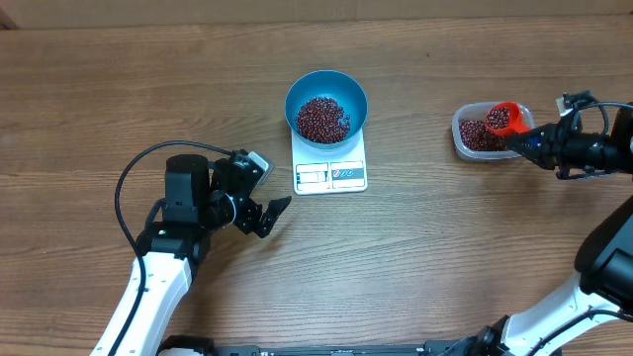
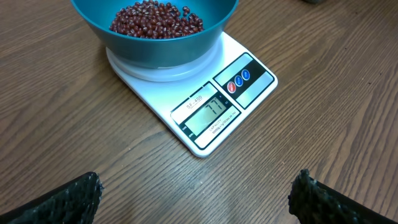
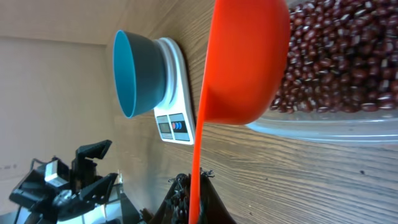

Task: Scoop item into bowl and weigh 150g on scale
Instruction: 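Dip the scoop into the red beans and lift it with the right gripper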

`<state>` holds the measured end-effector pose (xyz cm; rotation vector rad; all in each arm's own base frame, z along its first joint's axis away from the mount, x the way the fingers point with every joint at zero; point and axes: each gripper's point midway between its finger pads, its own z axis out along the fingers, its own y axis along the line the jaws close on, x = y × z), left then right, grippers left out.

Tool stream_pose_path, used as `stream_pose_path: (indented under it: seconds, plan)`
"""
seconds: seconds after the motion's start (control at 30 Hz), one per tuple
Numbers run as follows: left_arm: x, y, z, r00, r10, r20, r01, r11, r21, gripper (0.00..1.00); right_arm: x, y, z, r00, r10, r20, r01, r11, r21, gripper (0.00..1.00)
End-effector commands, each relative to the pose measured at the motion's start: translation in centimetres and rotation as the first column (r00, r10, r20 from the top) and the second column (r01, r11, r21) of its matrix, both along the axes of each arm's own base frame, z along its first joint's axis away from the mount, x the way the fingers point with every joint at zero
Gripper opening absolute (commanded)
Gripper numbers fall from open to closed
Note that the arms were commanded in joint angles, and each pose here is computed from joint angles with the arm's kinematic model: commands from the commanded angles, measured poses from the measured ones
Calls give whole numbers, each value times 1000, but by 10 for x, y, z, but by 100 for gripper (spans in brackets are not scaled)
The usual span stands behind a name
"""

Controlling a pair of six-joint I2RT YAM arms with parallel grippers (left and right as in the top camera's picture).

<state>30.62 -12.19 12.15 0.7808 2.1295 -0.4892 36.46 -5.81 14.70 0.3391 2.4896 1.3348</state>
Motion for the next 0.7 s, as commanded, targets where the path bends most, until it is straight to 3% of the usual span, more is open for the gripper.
stream_pose_path:
  seconds: [0.0, 0.67]
  plan:
    - [-1, -4, 1, 1000, -8, -5, 8, 1000, -11, 100, 2, 2, 4, 999, 5, 45, -7, 999, 35, 4]
    - [-1, -4, 1, 1000, -8, -5, 8, 1000, -11, 100, 3, 33, 37, 990, 56, 126, -64, 996, 60, 4]
